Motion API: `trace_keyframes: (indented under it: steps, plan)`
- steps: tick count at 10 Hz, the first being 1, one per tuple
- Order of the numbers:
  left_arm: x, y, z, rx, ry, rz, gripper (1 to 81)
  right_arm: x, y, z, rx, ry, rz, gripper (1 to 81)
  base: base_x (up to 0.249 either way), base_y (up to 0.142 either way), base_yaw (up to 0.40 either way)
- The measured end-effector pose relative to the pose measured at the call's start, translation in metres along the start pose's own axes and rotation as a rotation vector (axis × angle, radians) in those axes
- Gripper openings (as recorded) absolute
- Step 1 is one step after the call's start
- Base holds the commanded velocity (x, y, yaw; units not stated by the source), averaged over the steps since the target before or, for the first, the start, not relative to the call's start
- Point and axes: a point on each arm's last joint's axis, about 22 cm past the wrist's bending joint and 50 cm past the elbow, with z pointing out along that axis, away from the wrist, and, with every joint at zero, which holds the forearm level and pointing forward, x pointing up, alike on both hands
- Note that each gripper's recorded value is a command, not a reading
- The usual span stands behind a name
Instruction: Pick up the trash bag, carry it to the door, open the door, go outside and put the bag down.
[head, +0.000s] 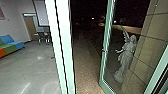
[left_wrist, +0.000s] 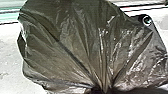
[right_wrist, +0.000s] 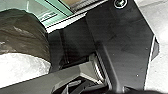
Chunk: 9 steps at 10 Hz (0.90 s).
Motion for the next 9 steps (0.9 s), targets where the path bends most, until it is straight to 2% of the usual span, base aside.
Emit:
trace_keyframes:
  steps: [9]
  plan:
    - [0.0002, 0.0065, 0.0013, -0.007, 0.000, 0.013, 1.0, 0.0008, -0.0006, 0.0003, 0.000, 0.004, 0.001, 81.1, 0.000, -0.115, 0.000]
